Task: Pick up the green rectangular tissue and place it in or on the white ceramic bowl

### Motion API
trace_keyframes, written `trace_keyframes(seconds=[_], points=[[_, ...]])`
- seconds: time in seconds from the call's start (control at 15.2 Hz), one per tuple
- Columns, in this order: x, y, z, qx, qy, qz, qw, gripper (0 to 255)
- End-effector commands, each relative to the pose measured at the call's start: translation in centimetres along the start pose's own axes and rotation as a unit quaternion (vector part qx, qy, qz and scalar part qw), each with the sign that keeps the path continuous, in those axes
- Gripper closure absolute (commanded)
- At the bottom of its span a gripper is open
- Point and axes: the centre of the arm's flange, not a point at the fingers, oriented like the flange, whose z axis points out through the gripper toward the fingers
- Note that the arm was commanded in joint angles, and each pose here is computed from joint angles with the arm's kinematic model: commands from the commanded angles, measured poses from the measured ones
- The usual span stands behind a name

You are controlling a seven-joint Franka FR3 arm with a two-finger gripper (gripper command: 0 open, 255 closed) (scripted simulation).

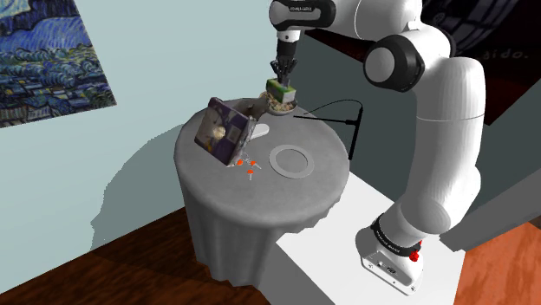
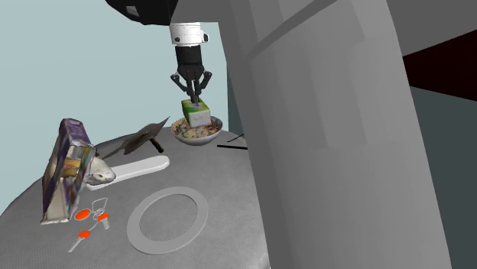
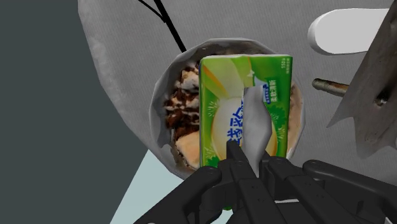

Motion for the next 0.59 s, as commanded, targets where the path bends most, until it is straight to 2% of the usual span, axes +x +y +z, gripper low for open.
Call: trace_keyframes(seconds=[0.0,0.4,0.46,0.53], points=[[0.01,0.0,0.28,0.0,0.001,0.0,1.0,255],[0.02,0.0,0.28,0.0,0.001,0.0,1.0,255],[0.01,0.01,0.29,0.0,0.001,0.0,1.0,0],[0.01,0.01,0.29,0.0,0.001,0.0,1.0,0]])
